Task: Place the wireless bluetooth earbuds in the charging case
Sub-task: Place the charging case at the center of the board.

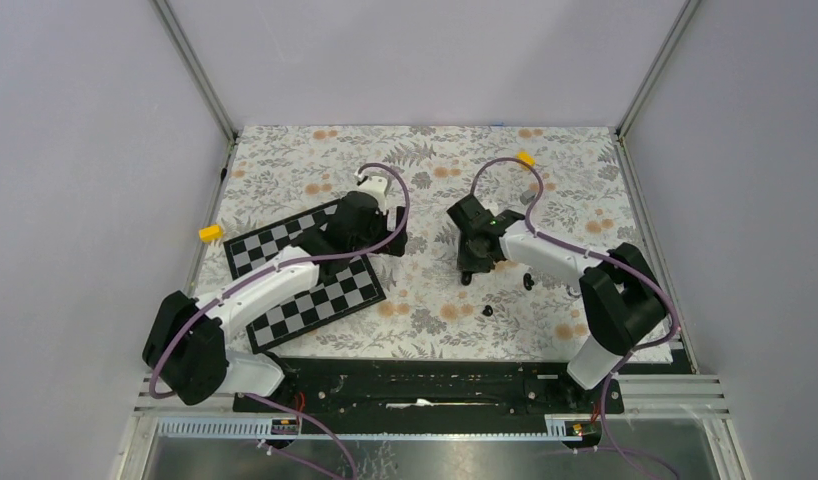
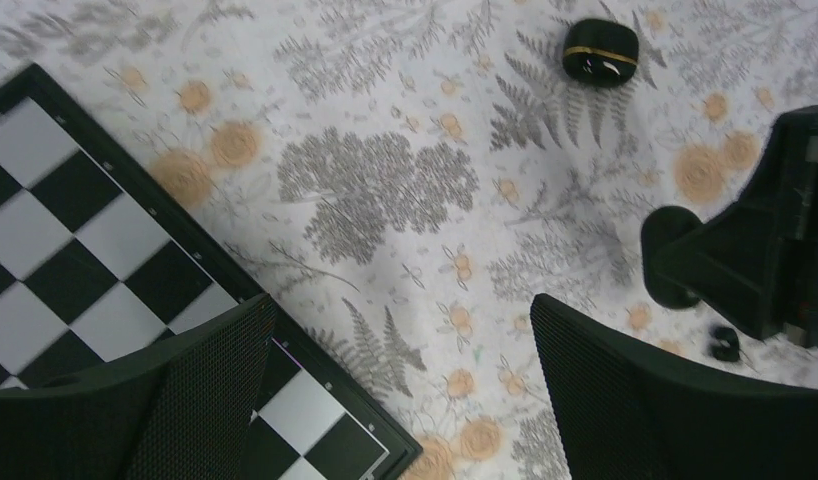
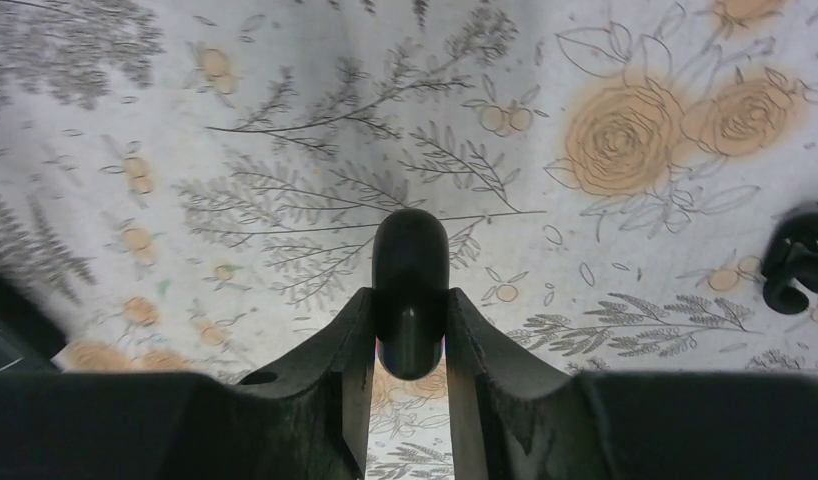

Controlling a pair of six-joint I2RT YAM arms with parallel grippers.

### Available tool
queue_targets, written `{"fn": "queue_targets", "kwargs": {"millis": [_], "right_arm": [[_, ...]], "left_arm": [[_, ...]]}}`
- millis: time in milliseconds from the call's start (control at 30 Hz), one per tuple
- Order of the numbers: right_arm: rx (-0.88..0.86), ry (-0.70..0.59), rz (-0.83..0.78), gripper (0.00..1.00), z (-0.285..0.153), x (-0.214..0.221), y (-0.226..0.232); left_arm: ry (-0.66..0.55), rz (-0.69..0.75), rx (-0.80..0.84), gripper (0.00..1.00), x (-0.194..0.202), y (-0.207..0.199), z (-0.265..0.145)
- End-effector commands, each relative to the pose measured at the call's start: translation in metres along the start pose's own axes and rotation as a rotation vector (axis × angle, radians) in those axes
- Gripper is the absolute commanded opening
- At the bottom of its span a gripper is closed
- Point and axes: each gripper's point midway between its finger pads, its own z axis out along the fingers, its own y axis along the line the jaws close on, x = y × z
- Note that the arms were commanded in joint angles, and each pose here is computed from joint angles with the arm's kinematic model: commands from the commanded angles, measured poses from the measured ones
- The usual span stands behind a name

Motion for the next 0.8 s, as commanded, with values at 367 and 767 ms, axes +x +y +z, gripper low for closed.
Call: {"fn": "queue_targets", "kwargs": {"millis": [367, 767], "right_arm": [[0.149, -0.014, 0.104, 0.00, 0.019, 0.006, -0.009], [0.097, 0.011, 0.121, 0.38, 0.023, 0.007, 0.004]], "left_arm": [[0.073, -0.187, 0.196, 0.99, 0.000, -0.015, -0.011], [0.082, -0.176, 0.187, 0.99, 0.003, -0.014, -0.007]]}}
